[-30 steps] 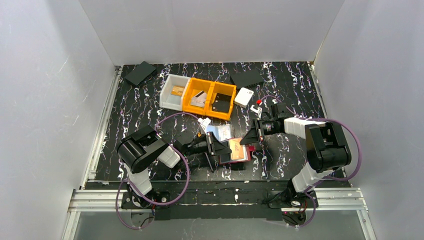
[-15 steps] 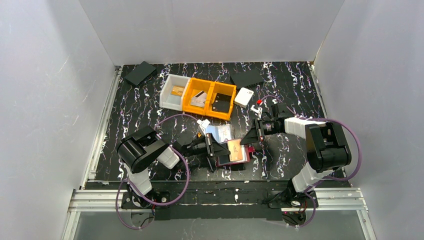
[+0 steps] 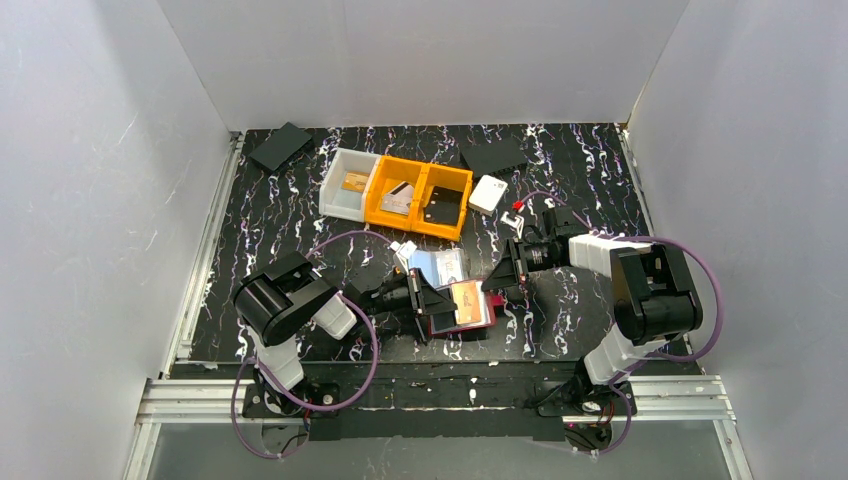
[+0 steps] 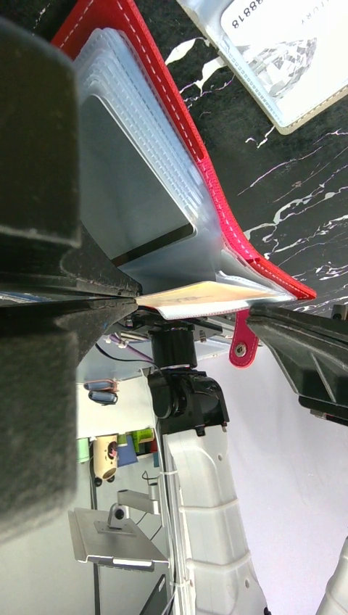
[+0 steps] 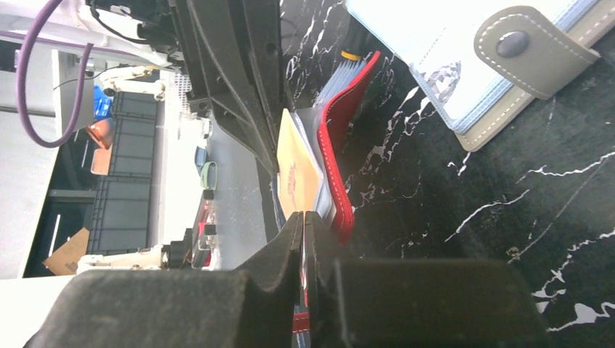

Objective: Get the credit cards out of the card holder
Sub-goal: Remove the credit card from the card holder.

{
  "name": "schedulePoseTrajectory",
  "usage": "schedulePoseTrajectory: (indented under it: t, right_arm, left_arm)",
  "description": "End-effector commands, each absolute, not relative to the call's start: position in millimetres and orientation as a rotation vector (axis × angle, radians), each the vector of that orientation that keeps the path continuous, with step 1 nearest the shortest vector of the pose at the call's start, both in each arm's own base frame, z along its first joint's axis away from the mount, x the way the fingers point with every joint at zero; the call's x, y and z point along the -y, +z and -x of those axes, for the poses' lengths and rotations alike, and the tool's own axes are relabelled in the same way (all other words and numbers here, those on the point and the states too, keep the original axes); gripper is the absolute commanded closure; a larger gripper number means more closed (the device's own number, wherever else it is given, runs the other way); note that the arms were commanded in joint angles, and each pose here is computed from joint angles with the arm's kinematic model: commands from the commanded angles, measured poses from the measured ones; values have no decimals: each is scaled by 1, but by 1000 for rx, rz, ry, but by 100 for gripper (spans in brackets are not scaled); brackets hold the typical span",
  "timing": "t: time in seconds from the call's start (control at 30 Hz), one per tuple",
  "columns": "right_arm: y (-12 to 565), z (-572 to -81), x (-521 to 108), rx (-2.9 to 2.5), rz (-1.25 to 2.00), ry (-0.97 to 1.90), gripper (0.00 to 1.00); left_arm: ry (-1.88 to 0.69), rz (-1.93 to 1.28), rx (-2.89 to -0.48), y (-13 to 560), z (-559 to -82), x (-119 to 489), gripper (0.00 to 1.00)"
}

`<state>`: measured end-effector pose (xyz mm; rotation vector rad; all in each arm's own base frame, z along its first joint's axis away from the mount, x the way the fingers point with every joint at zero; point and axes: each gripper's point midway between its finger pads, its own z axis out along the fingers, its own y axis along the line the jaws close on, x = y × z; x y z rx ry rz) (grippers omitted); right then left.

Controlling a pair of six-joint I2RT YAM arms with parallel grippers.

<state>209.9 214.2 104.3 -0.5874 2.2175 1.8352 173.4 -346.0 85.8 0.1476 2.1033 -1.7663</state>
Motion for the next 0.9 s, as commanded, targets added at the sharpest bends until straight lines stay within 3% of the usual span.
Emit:
schedulePoseTrajectory:
  t: [0.0,0.07,0.3,0.53,0.73,0.87]
  right_arm:
    - [97,-218,-211,-2237,637,1743,82]
    - [98,-217,-211,-2232,642,1747,68]
    - [102,-212,-216,-2206,661,1807,54]
    - [106,-210,-218,-2187,662,1847,56]
    - [105,-211,-218,-2191,660,1846,77]
    - [105,-211,-218,-2193,659,1844,83]
  left_arm:
    - [-1775,-200,-2042,95,-173,345,100]
    - [-1776,-229,-2030,96,-172,346,100]
    - [-1814,-294,-2005,103,-173,358,100]
    - [-1836,-310,-2017,101,-171,367,100]
    - [-1834,-303,-2021,99,-172,368,100]
    - [-1804,-269,-2034,94,-173,362,100]
